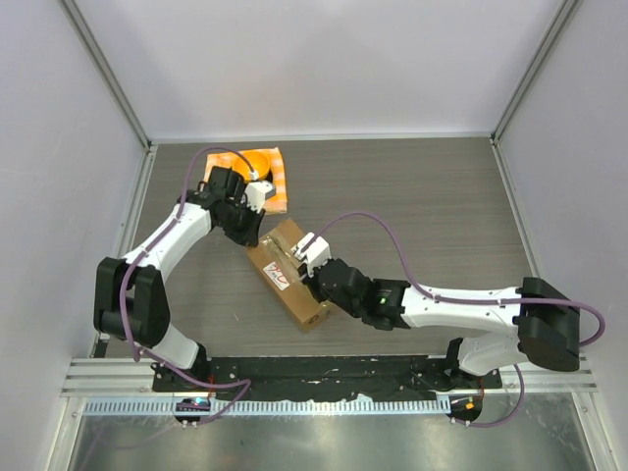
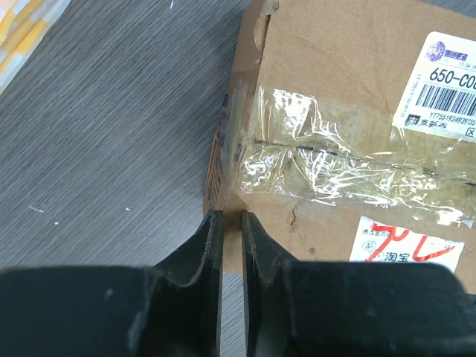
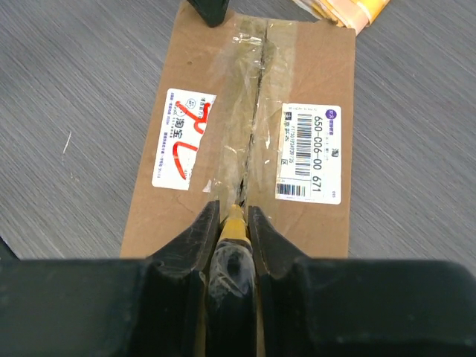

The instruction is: Unpack the express box

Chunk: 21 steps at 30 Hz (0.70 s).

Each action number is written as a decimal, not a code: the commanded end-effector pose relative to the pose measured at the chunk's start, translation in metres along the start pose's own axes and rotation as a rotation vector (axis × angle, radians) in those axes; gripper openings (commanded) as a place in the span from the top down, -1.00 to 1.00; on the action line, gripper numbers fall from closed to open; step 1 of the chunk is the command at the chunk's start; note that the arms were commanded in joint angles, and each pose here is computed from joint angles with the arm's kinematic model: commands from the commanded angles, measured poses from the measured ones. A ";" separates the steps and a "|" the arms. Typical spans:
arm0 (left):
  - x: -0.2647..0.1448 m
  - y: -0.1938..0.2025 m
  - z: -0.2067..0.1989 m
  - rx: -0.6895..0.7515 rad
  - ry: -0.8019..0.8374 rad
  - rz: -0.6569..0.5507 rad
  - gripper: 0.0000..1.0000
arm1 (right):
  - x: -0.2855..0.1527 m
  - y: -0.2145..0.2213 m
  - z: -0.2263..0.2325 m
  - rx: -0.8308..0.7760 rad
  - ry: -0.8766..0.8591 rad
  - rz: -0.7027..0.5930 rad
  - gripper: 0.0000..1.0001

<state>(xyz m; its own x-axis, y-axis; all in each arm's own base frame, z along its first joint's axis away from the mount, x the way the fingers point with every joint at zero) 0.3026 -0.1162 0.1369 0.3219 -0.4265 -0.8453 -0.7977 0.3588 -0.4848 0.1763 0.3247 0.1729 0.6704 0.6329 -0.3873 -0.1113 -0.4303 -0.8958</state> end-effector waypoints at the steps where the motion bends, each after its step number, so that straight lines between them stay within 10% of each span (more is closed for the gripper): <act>1: 0.020 0.015 0.011 0.008 -0.071 0.061 1.00 | -0.017 0.017 0.004 0.041 -0.001 0.063 0.99; 21: 0.019 0.016 0.017 0.000 -0.122 0.066 1.00 | -0.054 0.047 0.012 0.074 0.032 0.187 0.98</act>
<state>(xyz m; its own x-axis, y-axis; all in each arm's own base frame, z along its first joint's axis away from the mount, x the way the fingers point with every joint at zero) 0.3017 -0.1268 0.1374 0.3257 -0.4352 -0.8393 -0.7919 0.3594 -0.4937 0.1458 0.2994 0.1740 0.6898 0.5887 -0.4213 -0.2217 -0.3822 -0.8971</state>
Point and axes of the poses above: each gripper's point midway between its finger pads, its own x axis out along the fingers, its own z axis along the line the jaws close on, y = z × x, the point moved 4 cm from there along -x, back along the fingers, and after that the axes turned 10 degrees about -x, right-handed, at the moved point
